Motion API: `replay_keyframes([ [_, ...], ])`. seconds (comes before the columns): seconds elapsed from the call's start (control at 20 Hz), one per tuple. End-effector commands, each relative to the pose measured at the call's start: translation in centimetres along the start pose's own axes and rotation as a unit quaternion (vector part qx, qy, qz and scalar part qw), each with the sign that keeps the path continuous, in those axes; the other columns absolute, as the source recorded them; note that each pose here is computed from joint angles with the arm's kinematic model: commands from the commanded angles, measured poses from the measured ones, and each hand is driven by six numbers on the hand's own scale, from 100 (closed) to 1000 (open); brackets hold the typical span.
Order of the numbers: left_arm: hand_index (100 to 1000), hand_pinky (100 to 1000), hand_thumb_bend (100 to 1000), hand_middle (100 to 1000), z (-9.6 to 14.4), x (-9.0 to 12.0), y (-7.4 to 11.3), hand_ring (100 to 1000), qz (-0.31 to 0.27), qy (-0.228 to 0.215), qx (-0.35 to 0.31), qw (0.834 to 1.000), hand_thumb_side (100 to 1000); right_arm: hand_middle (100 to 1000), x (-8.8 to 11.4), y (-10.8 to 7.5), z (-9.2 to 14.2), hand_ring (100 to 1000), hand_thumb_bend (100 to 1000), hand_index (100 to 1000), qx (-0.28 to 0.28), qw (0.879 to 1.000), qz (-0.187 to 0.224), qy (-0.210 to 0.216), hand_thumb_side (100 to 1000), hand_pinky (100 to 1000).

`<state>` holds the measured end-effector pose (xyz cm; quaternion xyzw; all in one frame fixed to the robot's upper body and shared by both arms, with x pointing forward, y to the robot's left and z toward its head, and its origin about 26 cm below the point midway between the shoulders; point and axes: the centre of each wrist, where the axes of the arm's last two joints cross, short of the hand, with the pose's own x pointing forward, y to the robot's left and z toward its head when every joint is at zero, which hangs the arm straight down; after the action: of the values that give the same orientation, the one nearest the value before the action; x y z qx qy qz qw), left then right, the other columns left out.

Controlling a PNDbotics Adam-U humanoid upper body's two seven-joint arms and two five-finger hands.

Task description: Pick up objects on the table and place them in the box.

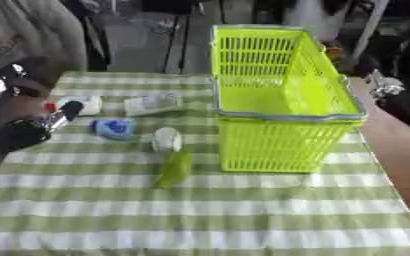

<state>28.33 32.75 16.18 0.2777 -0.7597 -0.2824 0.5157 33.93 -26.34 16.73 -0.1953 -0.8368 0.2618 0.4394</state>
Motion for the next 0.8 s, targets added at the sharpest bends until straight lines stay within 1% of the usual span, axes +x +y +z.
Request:
replay_keyframes([
  [0.05,898,730,665,609,-0.4,0.5,0.5,982,-0.012,-0.01,0.001,1.0,444,697,0.3,-0.8,-0.3,570,267,856,-0.001,1.0,0.011,-0.009,574,614],
  [0.1,898,730,665,609,-0.4,0.5,0.5,982,-0.013,-0.01,0.0,1.0,444,697,0.3,-0.8,-0.3,570,267,856,0.0,1.0,0.011,-0.009,574,614],
  [0.15,884,730,714,599,-0.5,0.6,0.5,953,-0.018,-0.01,-0.006,1.0,449,697,0.3,-0.8,-0.3,570,267,855,0.0,1.0,0.011,-0.009,573,613],
  [0.2,884,730,714,599,-1.1,0.9,0.1,953,-0.039,-0.012,-0.031,0.999,449,697,0.3,-0.7,-0.3,570,267,855,0.001,1.0,0.01,-0.01,573,613],
  [0.3,863,734,764,583,-2.3,1.5,-0.8,926,-0.083,-0.019,-0.077,0.993,457,697,0.4,-0.6,-0.3,571,267,856,0.004,1.0,0.008,-0.012,573,614],
  [0.35,839,729,793,568,-2.9,1.8,-1.3,908,-0.105,-0.023,-0.097,0.989,465,697,0.5,-0.5,-0.4,571,266,856,0.005,1.0,0.007,-0.013,574,614],
  [0.4,833,728,801,565,-3.5,2.0,-1.9,904,-0.128,-0.028,-0.119,0.984,466,697,0.5,-0.5,-0.4,571,266,856,0.006,1.0,0.006,-0.013,574,614],
  [0.5,825,725,807,562,-4.2,2.1,-2.8,900,-0.158,-0.032,-0.142,0.977,467,697,0.4,-0.4,-0.4,570,266,856,0.007,1.0,0.007,-0.013,574,614],
  [0.55,810,733,841,563,-4.4,2.1,-3.1,887,-0.167,-0.034,-0.149,0.974,497,696,0.4,-0.5,-0.3,570,265,856,0.008,1.0,0.008,-0.011,573,614],
  [0.6,810,733,841,563,-4.8,2.2,-3.7,887,-0.182,-0.04,-0.168,0.968,497,696,0.4,-0.4,-0.3,570,265,856,0.008,1.0,0.009,-0.011,573,614],
  [0.65,812,743,861,568,-5.2,2.2,-4.2,883,-0.195,-0.044,-0.182,0.963,520,696,0.4,-0.4,-0.3,570,265,856,0.009,1.0,0.008,-0.011,573,614],
  [0.75,810,754,915,573,-6.1,2.4,-5.2,877,-0.228,-0.052,-0.213,0.949,536,696,0.4,-0.4,-0.3,570,272,856,0.01,1.0,0.006,-0.011,570,614],
  [0.8,806,762,917,576,-6.5,2.5,-5.4,872,-0.243,-0.057,-0.222,0.943,521,696,0.4,-0.3,-0.3,570,263,856,0.01,1.0,0.005,-0.012,573,614],
])
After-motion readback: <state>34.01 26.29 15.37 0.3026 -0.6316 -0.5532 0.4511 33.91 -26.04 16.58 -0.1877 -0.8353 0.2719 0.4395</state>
